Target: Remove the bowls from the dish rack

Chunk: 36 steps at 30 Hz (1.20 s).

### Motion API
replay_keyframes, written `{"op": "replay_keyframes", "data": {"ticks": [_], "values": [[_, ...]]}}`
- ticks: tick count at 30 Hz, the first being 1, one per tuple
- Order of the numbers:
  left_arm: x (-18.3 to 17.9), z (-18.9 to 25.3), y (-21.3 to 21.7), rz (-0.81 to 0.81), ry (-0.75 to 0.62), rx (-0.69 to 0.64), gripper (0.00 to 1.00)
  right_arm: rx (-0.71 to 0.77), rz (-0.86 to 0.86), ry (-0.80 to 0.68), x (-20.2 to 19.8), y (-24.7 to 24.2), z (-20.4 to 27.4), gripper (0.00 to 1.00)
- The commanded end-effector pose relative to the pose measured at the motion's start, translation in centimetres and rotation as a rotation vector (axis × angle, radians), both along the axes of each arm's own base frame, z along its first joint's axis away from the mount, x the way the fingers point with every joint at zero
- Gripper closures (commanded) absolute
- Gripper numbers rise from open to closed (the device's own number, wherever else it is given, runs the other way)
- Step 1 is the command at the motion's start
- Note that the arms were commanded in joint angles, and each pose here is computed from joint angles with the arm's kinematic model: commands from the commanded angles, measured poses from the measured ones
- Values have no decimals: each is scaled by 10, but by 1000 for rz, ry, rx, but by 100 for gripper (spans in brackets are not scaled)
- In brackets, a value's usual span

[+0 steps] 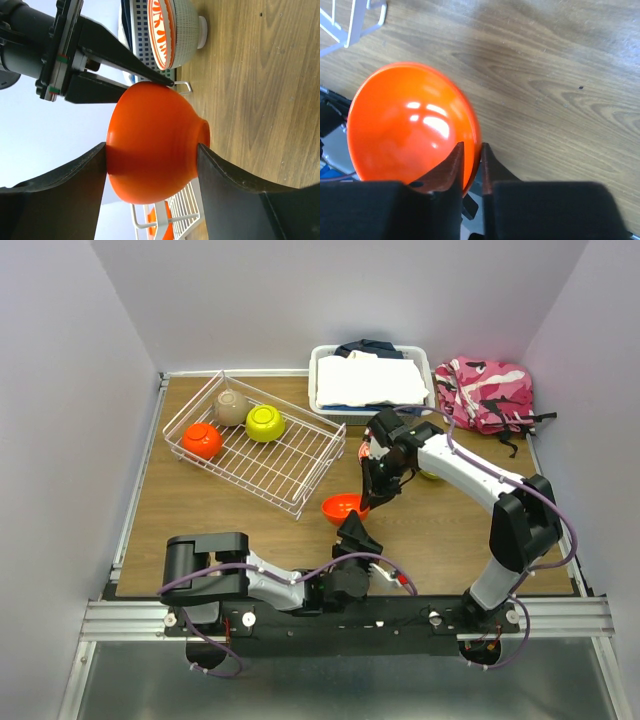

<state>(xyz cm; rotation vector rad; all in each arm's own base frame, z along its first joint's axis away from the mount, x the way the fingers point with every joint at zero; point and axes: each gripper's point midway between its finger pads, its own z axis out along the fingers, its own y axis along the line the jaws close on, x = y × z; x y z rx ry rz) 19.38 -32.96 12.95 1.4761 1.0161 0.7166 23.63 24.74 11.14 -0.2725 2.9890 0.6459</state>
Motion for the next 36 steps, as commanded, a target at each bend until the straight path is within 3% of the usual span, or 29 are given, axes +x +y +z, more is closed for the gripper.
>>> {"op": "replay_keyframes", "data": {"ticks": [1, 5, 10, 12, 15, 21, 36], "values": [[11, 15, 8, 84, -11, -143, 44, -8, 77, 86, -27, -1, 1, 86], [11, 14, 10, 101, -10, -154, 35, -24, 69, 66, -21, -2, 4, 99], [11, 10, 16, 135, -3, -176, 22, -21, 40, 23, -11, 1, 8, 99], [10, 11, 18, 142, 6, -203, 10, -17, 29, 5, -6, 3, 11, 99], [9, 13, 18, 143, 28, -244, 2, -19, 10, -31, 4, 5, 15, 99], [6, 17, 16, 137, 102, -310, 1, -33, -25, -98, 22, 5, 21, 99], [-22, 50, -4, 22, 504, -639, 1, -75, -281, -381, 86, -58, 67, 99]]}}
